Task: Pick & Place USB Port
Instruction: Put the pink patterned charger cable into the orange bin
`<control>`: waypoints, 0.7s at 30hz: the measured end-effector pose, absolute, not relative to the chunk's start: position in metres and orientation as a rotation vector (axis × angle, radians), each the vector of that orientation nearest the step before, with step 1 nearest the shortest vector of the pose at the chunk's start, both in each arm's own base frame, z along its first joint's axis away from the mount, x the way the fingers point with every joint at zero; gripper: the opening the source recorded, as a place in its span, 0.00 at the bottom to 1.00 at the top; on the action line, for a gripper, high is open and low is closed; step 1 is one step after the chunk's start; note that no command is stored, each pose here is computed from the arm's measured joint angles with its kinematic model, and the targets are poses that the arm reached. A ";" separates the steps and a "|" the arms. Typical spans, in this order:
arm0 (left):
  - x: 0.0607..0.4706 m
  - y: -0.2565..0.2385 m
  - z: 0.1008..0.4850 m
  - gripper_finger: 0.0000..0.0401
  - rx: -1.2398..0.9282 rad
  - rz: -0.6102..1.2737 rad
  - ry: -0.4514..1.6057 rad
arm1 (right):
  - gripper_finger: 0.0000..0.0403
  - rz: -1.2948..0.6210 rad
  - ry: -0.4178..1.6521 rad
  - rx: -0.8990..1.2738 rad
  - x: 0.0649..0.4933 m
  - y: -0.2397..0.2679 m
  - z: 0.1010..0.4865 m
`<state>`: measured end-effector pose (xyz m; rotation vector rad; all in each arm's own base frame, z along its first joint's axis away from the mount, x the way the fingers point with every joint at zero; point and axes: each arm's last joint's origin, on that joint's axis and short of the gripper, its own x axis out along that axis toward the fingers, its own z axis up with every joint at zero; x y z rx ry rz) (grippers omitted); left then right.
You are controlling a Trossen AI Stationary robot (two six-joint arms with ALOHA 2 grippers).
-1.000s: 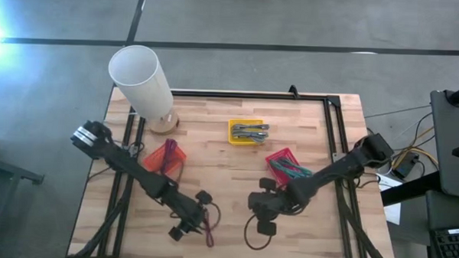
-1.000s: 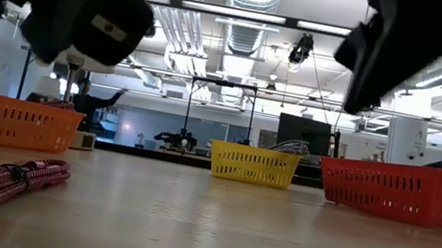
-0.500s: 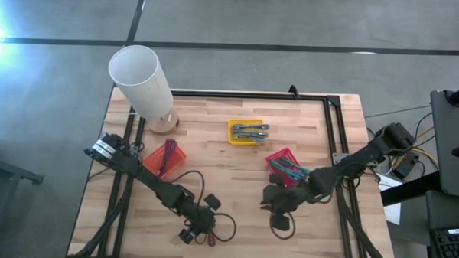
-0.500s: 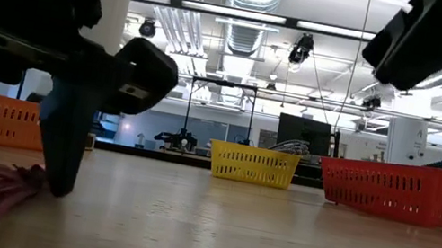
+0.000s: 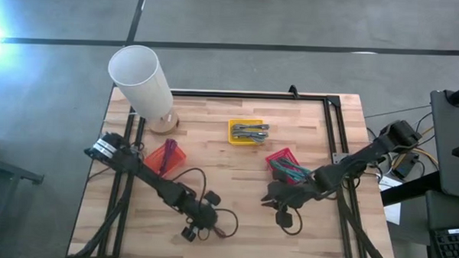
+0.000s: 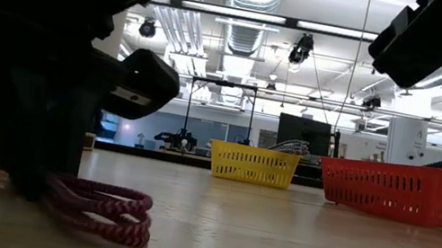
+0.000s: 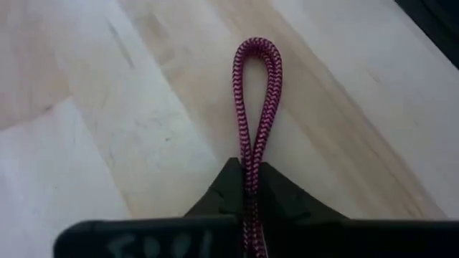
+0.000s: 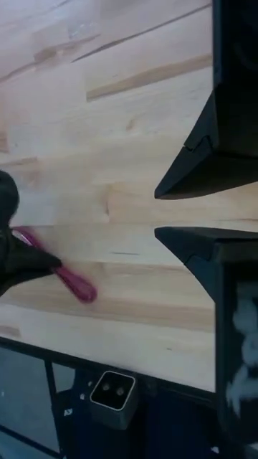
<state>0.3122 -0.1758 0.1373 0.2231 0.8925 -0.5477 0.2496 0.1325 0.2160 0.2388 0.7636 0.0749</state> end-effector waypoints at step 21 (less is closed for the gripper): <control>0.199 -0.086 0.279 0.06 -0.268 0.543 0.818 | 0.17 0.048 0.777 0.322 0.254 0.136 0.210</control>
